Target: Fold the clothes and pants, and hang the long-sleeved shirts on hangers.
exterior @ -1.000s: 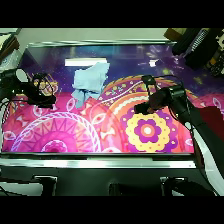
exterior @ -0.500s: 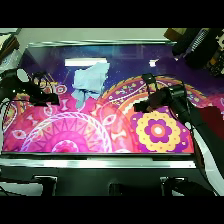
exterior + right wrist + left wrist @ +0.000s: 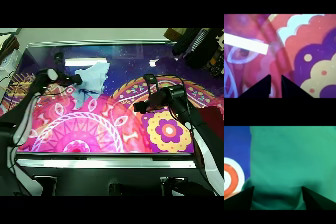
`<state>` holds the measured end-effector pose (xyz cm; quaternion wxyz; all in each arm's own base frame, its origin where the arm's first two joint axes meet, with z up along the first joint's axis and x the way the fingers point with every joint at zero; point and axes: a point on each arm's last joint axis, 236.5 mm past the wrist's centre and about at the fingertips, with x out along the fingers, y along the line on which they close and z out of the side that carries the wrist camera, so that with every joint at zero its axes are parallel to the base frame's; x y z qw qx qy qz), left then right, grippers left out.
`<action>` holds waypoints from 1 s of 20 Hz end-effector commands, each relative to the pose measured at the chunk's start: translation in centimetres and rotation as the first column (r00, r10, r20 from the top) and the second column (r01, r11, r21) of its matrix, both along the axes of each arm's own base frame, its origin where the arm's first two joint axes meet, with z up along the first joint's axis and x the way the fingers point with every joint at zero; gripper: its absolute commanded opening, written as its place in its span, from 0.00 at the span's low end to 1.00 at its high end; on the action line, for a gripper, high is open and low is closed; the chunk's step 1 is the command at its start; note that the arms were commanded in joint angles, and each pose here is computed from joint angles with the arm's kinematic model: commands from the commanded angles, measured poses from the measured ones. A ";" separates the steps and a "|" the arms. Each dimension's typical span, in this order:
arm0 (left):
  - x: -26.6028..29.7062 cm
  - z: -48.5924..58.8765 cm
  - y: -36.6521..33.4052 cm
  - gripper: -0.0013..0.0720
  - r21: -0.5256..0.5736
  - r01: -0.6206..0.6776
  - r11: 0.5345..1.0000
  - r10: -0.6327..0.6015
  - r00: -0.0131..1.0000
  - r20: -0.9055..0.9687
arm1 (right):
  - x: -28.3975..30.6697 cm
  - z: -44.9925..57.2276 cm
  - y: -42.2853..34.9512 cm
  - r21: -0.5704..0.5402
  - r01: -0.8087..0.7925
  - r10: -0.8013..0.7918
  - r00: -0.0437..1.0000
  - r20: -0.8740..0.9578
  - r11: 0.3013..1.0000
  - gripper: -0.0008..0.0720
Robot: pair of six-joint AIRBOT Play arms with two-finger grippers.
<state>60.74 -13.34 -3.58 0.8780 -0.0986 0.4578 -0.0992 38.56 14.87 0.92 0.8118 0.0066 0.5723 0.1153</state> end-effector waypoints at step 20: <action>-35.5 -4.1 -18.4 0.05 -0.175 0.541 0.823 -0.518 0.587 -0.622 | -9.3 8.2 -2.7 -0.011 -0.023 0.022 0.998 -0.059 1.000 0.15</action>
